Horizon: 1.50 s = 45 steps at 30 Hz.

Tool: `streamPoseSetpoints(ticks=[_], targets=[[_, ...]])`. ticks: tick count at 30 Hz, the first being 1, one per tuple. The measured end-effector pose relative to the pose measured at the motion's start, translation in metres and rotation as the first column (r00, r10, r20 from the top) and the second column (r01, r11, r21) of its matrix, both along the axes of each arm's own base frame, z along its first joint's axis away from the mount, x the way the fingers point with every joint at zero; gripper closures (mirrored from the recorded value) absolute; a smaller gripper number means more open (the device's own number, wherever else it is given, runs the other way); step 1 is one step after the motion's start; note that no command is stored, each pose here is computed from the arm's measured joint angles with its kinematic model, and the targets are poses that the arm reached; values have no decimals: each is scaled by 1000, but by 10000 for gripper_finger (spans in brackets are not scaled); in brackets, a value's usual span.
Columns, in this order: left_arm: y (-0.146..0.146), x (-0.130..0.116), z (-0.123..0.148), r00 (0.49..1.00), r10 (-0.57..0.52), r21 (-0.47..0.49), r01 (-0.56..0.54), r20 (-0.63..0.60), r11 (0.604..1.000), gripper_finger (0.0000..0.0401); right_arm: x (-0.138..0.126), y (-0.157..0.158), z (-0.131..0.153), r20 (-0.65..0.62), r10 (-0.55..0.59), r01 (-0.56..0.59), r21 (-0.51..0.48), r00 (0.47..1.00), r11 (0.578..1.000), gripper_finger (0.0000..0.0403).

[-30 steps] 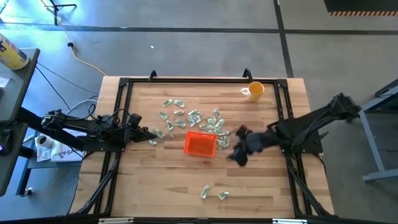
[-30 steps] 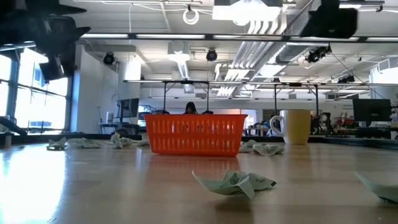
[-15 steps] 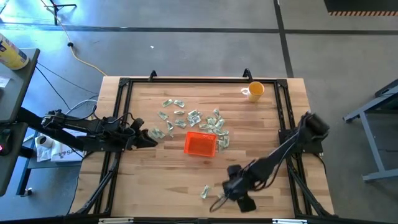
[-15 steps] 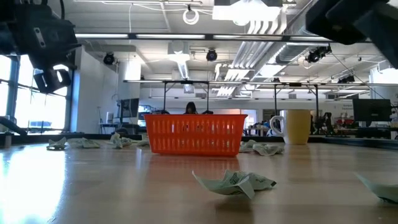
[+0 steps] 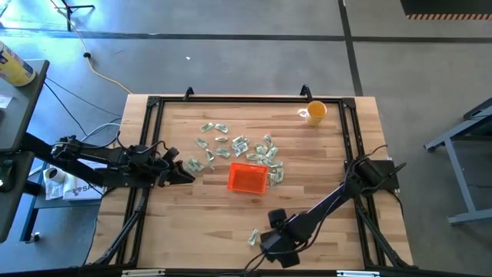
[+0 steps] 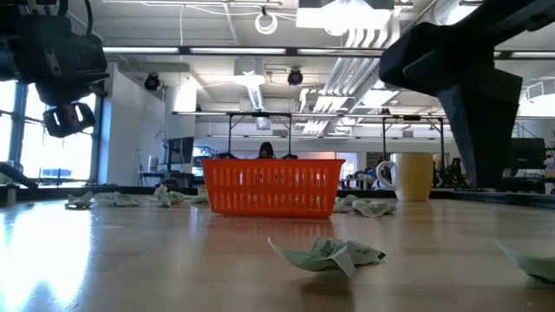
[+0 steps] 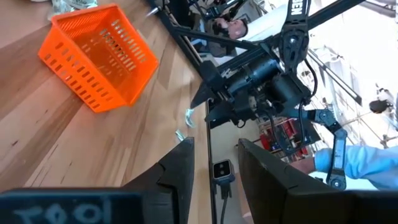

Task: Pick and place Stevia / Truvia into bins
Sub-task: Put the stevia packet into the orange bin

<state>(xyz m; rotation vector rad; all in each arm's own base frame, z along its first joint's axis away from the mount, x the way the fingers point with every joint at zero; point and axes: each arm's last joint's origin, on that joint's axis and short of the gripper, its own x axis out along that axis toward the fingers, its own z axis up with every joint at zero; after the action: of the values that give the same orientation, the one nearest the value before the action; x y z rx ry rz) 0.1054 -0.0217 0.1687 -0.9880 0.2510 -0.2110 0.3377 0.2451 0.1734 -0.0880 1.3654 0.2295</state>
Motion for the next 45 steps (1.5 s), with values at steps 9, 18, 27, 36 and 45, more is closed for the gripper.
streamPoseSetpoints(ticks=[9,18,27,36,45], targets=[[0,0,0,1000,1,1,-1,-5,1000,242,-9,-6,-29,-33,-17,18,18,999,1000,150],[0,0,0,1000,4,0,-4,-5,1000,242,-14,-11,-36,-35,-25,24,-24,999,999,215],[1,0,0,999,39,-20,-39,-11,999,242,-1,-27,-28,-78,-80,80,-7,994,997,389],[1,0,-1,1000,22,-22,-23,-20,1000,242,34,-96,69,201,-388,418,-137,899,898,395],[-1,-1,-3,999,-35,-26,34,-38,999,242,73,-208,73,183,-620,618,70,763,783,375]])
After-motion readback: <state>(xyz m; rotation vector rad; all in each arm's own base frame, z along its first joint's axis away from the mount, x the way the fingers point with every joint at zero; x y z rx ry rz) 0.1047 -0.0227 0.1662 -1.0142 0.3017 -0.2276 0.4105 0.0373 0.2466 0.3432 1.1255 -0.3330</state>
